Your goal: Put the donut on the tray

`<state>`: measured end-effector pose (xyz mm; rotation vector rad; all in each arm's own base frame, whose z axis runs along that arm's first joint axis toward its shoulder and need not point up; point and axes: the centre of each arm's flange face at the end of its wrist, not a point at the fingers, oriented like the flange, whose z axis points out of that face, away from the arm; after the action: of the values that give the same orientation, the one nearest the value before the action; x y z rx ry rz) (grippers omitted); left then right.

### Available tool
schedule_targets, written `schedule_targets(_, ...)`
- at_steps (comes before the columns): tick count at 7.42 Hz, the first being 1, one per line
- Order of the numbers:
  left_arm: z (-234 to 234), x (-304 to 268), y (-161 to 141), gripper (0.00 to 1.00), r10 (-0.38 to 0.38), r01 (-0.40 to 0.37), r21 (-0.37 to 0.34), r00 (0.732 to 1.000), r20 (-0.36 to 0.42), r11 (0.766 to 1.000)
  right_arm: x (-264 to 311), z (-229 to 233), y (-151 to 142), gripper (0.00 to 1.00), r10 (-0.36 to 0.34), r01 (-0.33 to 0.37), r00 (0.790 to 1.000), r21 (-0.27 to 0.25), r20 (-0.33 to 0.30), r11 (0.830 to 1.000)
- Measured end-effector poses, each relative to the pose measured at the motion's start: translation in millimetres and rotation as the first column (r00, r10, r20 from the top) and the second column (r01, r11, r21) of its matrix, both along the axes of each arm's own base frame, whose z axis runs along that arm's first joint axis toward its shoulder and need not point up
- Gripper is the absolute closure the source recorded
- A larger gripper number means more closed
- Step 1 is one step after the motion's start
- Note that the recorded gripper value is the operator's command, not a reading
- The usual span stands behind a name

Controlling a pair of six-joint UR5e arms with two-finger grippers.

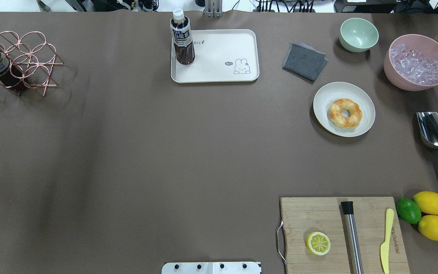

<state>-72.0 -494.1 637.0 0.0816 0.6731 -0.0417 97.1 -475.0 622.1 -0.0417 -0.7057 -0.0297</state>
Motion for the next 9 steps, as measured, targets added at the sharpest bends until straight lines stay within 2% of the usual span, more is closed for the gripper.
schedule_targets(9,19.3,1.6,5.6,0.02,0.002,-0.002,-0.034,1.000,-0.007,0.999,2.5,11.8,11.8,0.00,0.010,-0.010,1.000,-0.020,0.004,1.000)
